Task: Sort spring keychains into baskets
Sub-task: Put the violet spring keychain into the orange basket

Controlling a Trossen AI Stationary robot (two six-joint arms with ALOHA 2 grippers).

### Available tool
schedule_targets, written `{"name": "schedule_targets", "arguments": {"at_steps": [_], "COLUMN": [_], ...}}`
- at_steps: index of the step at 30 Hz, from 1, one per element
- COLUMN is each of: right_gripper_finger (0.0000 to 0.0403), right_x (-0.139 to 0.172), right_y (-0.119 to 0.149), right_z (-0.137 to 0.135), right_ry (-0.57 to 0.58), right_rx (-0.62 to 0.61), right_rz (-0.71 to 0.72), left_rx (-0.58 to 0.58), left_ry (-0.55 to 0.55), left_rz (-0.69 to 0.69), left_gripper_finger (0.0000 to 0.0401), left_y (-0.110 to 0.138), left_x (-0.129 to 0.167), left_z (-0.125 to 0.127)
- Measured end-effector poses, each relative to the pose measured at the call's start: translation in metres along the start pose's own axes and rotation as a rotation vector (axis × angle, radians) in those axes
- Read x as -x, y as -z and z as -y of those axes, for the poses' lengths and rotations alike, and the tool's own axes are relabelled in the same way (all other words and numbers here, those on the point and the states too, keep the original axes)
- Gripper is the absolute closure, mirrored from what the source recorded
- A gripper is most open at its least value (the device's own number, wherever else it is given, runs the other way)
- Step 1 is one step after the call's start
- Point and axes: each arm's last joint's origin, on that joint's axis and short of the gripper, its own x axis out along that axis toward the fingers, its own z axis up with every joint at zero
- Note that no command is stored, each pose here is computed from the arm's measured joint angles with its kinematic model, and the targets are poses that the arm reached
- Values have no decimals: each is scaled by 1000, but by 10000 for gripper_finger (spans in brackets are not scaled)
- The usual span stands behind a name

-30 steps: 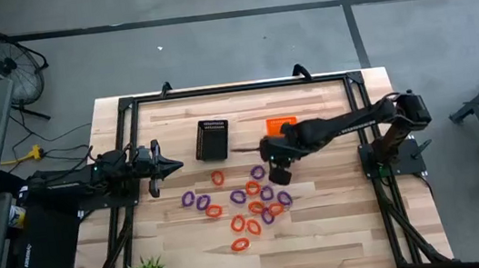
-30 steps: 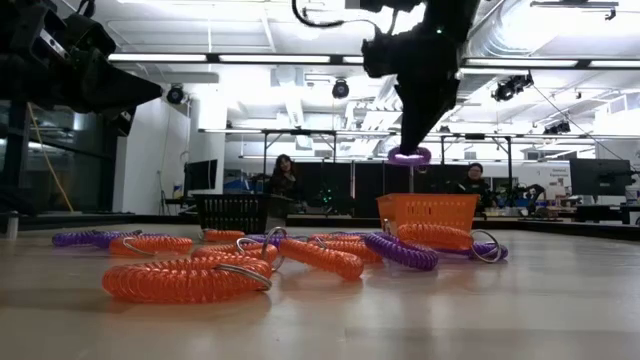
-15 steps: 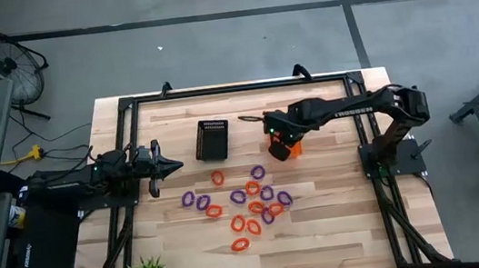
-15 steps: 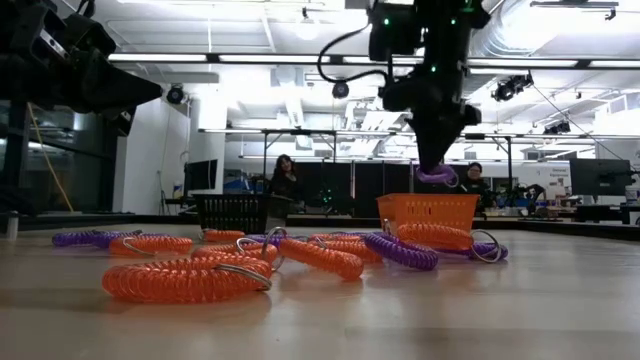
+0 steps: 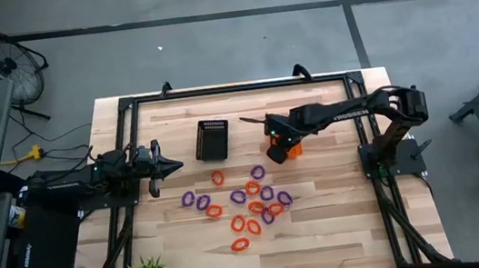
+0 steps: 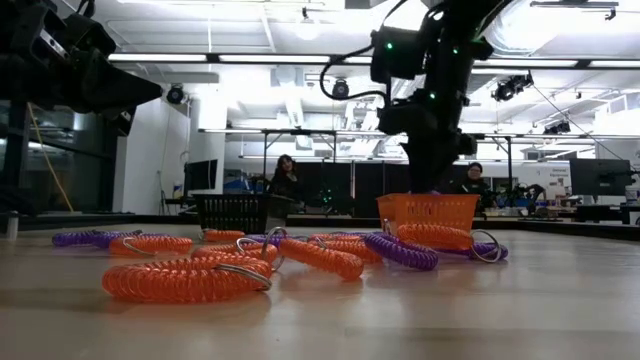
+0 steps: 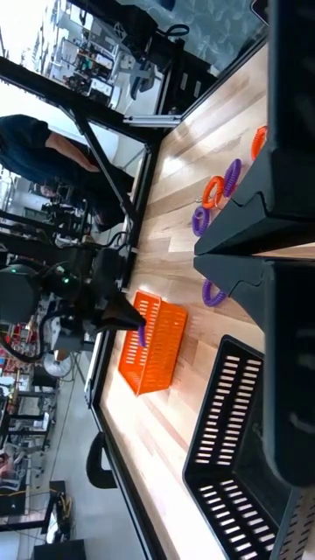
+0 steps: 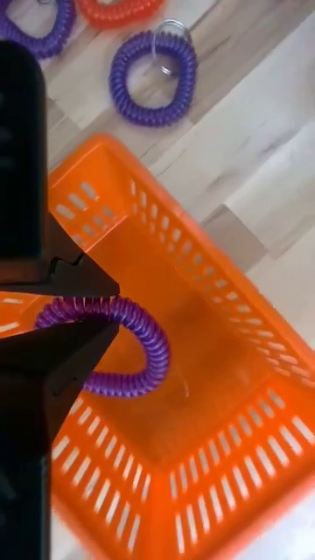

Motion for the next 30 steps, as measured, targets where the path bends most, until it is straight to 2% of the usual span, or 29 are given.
{"name": "schedule_targets", "arguments": {"at_steps": [11,18,25,30], "right_gripper_finger": [320,292,279,278], "right_x": [-5,5,14,18], "right_y": [2,1,19,35], "right_z": [-1,-18,-47,-65], "right_ry": [-39,-140,-288,-310], "right_rx": [26,64,188,342], "right_rz": [16,5,-75,-72], "left_rx": [0,0,0,0], "left_ry": [0,0,0,0], "left_rz": [0,0,0,0], "left_gripper_finger": [400,400,400,400], "left_y": [0,0,0,0], "left_x": [0,0,0,0], "left_z": [0,0,0,0]}}
